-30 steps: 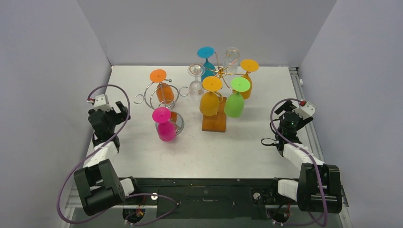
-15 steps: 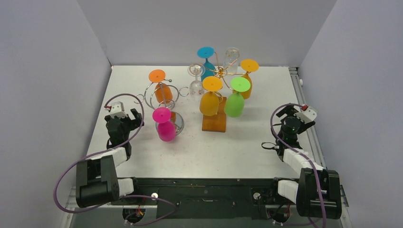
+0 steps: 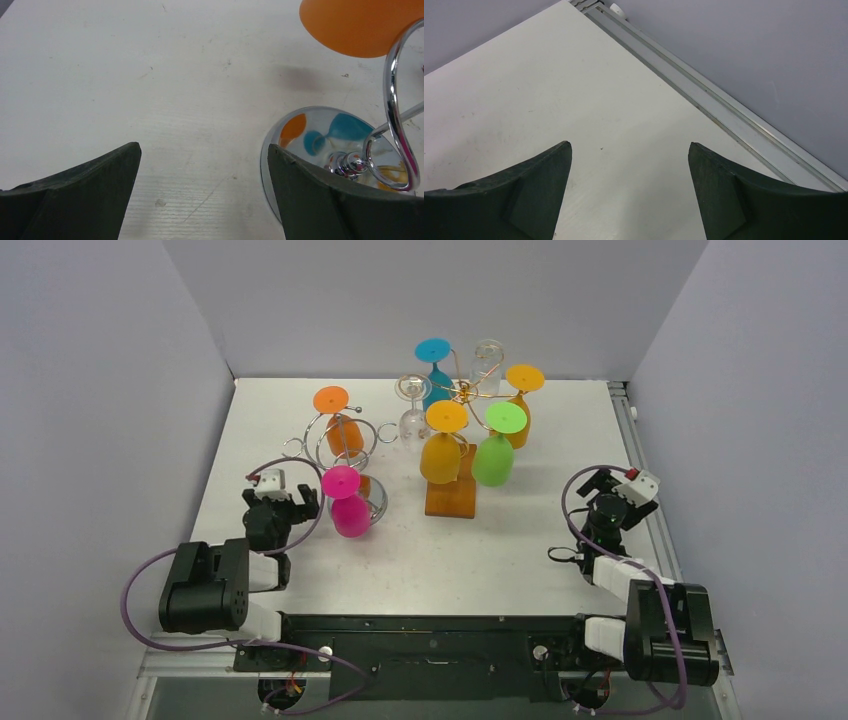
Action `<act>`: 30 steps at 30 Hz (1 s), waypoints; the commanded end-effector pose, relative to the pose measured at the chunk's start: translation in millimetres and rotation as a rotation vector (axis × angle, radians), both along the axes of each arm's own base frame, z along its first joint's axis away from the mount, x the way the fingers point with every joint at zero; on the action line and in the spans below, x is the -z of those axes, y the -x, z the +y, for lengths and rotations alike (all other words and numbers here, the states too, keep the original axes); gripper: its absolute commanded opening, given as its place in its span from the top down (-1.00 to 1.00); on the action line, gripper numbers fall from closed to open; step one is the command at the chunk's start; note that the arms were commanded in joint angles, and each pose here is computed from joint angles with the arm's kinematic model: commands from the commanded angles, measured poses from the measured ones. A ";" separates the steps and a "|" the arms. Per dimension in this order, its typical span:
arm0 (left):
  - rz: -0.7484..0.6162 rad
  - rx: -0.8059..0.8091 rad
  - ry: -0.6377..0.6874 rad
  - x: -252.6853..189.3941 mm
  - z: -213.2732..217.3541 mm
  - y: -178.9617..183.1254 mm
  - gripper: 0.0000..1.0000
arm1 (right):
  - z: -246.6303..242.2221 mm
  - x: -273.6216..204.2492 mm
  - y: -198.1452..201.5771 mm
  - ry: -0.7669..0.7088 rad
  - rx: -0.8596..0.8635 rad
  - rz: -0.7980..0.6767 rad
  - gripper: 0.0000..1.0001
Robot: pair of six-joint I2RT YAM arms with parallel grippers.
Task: Place the wine glass upside down on the wine glass rack
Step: Reset both arms
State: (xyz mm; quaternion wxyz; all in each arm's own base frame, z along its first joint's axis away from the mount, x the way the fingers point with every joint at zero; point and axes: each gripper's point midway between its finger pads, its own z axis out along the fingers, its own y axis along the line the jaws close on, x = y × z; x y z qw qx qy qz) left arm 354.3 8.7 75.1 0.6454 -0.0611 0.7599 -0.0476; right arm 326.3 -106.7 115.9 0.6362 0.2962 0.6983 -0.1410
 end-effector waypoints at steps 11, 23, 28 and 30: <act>-0.062 0.107 -0.090 -23.5 -20.8 -21.9 -0.92 | 30.3 -5.4 -19.7 0.128 -0.049 -0.036 -0.65; -0.059 0.017 -0.072 -24.5 -7.2 -23.2 -0.92 | 29.3 -6.0 -18.5 0.132 -0.047 -0.038 -0.67; -0.059 0.017 -0.072 -24.2 -7.2 -23.2 -0.92 | 29.4 -6.0 -18.5 0.131 -0.047 -0.039 -0.67; -0.059 0.017 -0.072 -24.3 -7.1 -23.5 -0.92 | 29.2 -6.1 -18.5 0.132 -0.046 -0.039 -0.67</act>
